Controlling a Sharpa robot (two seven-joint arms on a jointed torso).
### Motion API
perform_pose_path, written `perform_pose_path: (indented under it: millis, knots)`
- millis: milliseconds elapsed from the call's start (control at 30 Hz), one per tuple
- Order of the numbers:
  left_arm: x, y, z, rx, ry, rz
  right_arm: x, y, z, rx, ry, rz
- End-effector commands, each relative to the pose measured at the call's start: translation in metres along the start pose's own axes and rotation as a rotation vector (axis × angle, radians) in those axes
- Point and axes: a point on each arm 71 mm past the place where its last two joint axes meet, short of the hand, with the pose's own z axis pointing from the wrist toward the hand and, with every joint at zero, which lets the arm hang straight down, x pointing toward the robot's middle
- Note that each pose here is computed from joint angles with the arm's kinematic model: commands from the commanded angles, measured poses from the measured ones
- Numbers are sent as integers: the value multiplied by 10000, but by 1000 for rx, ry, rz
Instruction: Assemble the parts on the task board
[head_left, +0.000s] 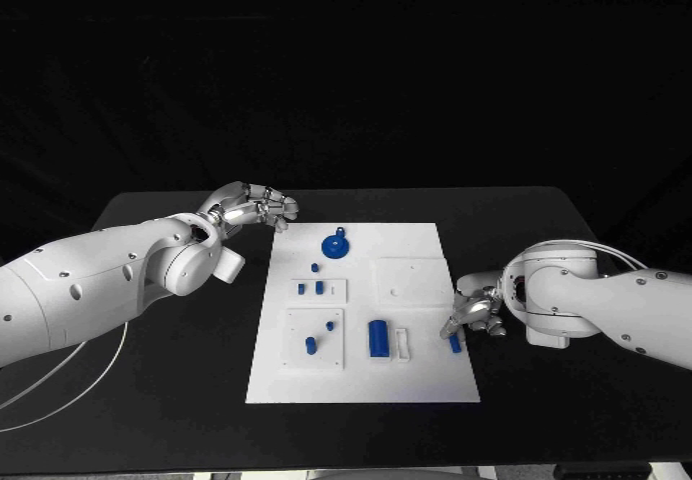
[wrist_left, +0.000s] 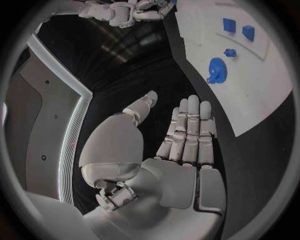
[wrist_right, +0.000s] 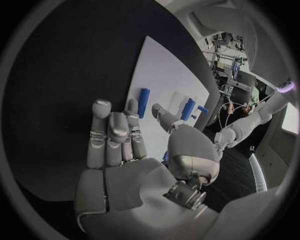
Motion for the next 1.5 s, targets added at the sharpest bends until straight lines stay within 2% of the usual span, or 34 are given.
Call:
perform_pose_path:
  millis: [33,233,533,733,1067,1367,1500]
  knots:
    - [19,-14,2,10,14,-10,107,-42,88,52,-18,-66]
    - [-6,-5,-10,8,9,-9,176,-65,135,75,-14,-117]
    - [-6,-4,-14,6,11,-9,165,-53,147,99,-69,-207]
    - [-11,-2,-17,5,10,-9,199,7,130,85,-72,-234]
    - [-18,0,-22,4,8,-9,247,116,95,35,-105,-217]
    - [-23,1,-26,3,6,-8,264,133,91,27,-122,-221]
    - [-15,-1,-23,3,9,-9,254,94,101,24,-124,-170]
